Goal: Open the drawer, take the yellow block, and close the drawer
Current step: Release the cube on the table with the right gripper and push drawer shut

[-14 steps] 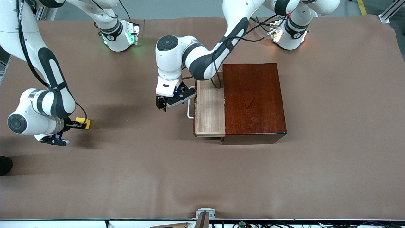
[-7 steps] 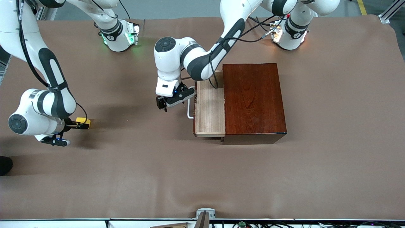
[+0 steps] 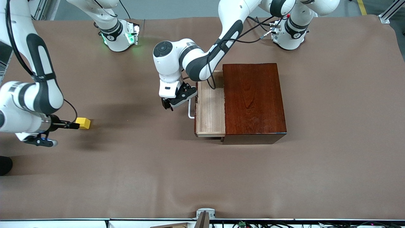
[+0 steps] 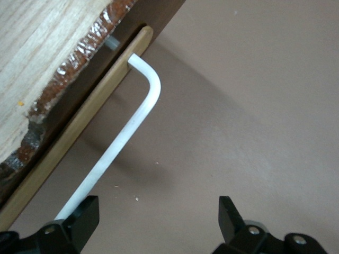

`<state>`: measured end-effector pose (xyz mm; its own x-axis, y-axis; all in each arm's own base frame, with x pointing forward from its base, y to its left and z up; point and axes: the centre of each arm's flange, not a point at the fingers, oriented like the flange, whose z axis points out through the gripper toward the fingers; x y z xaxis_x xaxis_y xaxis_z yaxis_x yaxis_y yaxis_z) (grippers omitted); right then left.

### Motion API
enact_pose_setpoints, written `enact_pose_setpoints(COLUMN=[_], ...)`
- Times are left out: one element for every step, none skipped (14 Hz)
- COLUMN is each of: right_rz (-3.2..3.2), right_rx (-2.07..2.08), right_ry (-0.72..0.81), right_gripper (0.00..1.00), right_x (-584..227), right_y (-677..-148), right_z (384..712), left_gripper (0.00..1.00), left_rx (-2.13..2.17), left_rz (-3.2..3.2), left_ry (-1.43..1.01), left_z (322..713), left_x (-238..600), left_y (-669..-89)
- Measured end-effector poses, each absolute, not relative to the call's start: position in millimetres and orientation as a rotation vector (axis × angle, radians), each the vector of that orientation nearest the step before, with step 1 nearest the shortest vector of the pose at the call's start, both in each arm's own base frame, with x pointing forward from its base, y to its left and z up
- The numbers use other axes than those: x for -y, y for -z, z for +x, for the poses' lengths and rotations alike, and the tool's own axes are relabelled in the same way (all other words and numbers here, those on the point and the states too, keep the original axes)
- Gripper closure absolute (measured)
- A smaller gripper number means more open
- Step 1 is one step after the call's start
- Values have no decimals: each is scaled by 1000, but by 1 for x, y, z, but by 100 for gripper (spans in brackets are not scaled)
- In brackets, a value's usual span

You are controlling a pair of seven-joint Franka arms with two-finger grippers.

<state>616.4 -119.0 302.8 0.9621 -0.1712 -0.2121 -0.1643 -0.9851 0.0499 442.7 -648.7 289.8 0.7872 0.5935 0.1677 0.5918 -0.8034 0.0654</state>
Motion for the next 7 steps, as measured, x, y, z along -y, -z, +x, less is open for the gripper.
enact_pose_setpoints(right_rz=[3082, 3084, 3085, 3085, 3085, 3084, 3083], right_rx=[260, 254, 247, 240, 230, 221, 214], right_ry=[319, 309, 310, 321, 337, 352, 363], right_gripper=[0, 0, 0, 0, 0, 0, 0], right_x=[117, 114, 111, 107, 102, 97, 93], right_y=[-317, -331, -347, -365, -383, -403, -423], right_z=[617, 617, 618, 618, 619, 620, 620], left_gripper=[0, 0, 0, 0, 0, 0, 0], left_rx=[-1005, -1031, -1057, -1081, -1106, -1128, -1151], left_rz=[2973, 2988, 3008, 3022, 3033, 3042, 3051], left_ry=[-278, -271, -261, -252, -244, -238, -231], left_z=[447, 452, 456, 459, 461, 464, 467], left_x=[644, 637, 631, 627, 622, 618, 613], left_y=[-290, -290, -290, -289, -288, -287, -287])
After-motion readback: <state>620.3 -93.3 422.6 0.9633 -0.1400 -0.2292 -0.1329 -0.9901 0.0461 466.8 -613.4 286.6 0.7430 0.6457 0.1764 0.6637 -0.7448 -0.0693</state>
